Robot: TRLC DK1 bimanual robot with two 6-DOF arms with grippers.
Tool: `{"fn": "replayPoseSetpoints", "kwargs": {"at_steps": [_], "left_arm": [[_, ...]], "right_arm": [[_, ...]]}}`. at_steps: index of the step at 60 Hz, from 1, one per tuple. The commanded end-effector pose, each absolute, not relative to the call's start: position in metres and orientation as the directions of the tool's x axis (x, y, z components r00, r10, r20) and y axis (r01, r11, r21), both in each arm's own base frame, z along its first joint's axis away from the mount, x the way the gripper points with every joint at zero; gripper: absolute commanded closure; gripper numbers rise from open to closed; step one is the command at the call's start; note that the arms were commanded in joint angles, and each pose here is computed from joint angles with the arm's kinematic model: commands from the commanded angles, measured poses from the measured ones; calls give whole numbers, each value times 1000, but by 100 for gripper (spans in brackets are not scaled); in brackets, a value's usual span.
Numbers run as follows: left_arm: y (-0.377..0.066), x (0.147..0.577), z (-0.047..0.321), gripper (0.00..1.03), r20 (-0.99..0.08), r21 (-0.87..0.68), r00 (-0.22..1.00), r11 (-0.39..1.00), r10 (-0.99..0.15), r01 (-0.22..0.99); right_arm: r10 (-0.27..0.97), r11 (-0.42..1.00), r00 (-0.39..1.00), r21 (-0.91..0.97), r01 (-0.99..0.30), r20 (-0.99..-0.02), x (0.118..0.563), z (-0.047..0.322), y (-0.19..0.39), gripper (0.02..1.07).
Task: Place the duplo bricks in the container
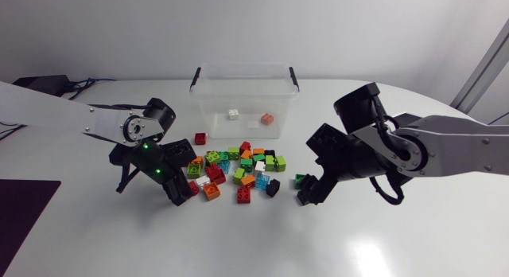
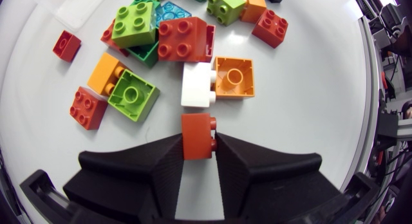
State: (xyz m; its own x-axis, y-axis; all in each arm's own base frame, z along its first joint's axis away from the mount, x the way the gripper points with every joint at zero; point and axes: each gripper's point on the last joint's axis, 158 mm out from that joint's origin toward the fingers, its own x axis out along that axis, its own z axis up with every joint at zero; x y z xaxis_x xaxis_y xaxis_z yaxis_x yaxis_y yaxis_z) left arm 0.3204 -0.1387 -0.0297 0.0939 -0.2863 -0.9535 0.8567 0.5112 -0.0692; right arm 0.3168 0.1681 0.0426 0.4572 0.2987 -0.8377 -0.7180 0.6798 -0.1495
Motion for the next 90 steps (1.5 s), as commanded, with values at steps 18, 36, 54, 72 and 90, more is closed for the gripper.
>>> {"fn": "replayPoseSetpoints", "kwargs": {"at_steps": [18, 36, 54, 72, 90], "left_arm": [[-145, 318, -7, 82, -948, -62, 112, 519, -296, 852], [-157, 308, 60, 82, -912, 5, 222, 532, -344, 847], [-170, 320, 112, 82, -855, 48, 334, 581, -396, 812], [-176, 351, 159, 82, -777, 68, 443, 639, -448, 766], [-184, 390, 181, 82, -711, 60, 513, 686, -481, 725]], "right_arm": [[244, 731, 342, -60, -680, -907, 308, 31, 168, 7], [110, 816, 223, -40, -577, -969, 312, 6, 157, 13], [17, 834, 137, -62, -549, -990, 305, -33, 157, 23], [-24, 841, 126, -89, -534, -992, 308, -54, 157, 40], [-25, 842, 137, -95, -531, -990, 307, -50, 156, 69]]}}
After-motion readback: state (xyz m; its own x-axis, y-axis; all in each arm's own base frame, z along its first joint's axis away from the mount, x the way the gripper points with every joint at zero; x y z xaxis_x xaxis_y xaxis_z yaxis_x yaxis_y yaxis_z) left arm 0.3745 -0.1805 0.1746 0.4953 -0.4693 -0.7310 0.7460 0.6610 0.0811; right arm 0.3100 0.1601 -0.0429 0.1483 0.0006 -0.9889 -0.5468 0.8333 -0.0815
